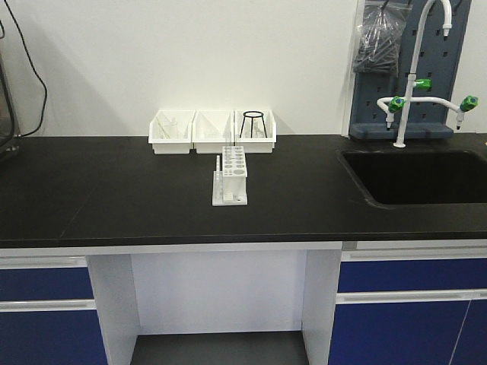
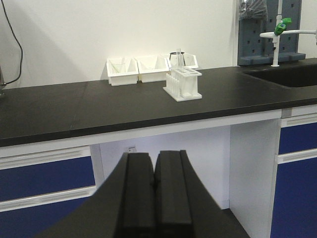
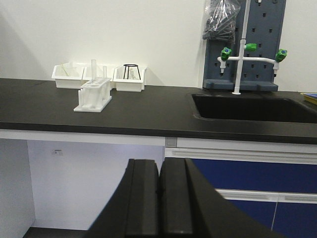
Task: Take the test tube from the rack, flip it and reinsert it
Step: 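Drive the base toward the white test-tube rack on the bench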
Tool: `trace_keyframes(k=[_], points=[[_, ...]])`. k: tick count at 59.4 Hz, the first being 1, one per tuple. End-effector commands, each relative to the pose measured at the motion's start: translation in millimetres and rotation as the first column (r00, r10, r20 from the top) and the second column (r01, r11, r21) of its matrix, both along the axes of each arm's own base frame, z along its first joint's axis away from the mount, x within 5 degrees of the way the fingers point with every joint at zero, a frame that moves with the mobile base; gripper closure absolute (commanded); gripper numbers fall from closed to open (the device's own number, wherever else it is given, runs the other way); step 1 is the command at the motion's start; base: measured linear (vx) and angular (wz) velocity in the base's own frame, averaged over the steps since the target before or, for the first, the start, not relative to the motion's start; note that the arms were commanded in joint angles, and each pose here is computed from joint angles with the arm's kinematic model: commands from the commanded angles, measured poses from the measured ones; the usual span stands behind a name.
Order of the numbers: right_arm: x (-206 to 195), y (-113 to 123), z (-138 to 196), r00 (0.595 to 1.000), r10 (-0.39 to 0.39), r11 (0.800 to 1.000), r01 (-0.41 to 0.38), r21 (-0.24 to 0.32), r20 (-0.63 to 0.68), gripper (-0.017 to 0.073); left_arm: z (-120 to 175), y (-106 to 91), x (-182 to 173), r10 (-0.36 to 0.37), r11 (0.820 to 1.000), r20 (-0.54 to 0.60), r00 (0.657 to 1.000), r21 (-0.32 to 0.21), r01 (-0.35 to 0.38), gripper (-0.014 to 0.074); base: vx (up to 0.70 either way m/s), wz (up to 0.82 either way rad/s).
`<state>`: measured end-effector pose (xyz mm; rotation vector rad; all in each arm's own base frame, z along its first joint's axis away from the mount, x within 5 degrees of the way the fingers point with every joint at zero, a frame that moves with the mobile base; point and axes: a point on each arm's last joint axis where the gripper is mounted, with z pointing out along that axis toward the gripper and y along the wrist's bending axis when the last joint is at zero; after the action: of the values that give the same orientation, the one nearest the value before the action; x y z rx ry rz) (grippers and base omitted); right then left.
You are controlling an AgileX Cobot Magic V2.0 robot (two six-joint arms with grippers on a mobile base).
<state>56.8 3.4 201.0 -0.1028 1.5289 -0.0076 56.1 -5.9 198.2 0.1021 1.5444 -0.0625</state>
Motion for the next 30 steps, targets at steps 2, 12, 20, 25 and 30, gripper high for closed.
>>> trace_keyframes(k=[2, 12, 20, 25, 30], points=[[-1.3, 0.8, 7.0, 0.996, 0.006, 1.0, -0.005, -0.007, 0.088, 0.057, 9.8, 0.1, -1.4, 0.0, 1.0, 0.094, 0.996, -0.012, 0.001, 0.0599, 0.01, 0.02], [-1.3, 0.8, 7.0, 0.996, 0.006, 1.0, -0.005, -0.007, 0.088, 0.057, 9.8, 0.1, -1.4, 0.0, 1.0, 0.094, 0.996, -0.012, 0.001, 0.0599, 0.03, 0.01], [-1.3, 0.8, 7.0, 0.996, 0.006, 1.0, -0.005, -0.007, 0.088, 0.057, 9.8, 0.1, -1.4, 0.0, 1.0, 0.094, 0.996, -0.012, 0.001, 0.0599, 0.1, 0.0], [-1.3, 0.8, 7.0, 0.996, 0.006, 1.0, -0.005, -0.007, 0.088, 0.057, 9.8, 0.1, -1.4, 0.0, 1.0, 0.094, 0.996, -0.012, 0.001, 0.0599, 0.17, -0.02], [-1.3, 0.8, 7.0, 0.996, 0.006, 1.0, -0.005, -0.007, 0.088, 0.057, 9.8, 0.1, -1.4, 0.0, 1.0, 0.094, 0.996, -0.012, 0.001, 0.0599, 0.23, -0.05]])
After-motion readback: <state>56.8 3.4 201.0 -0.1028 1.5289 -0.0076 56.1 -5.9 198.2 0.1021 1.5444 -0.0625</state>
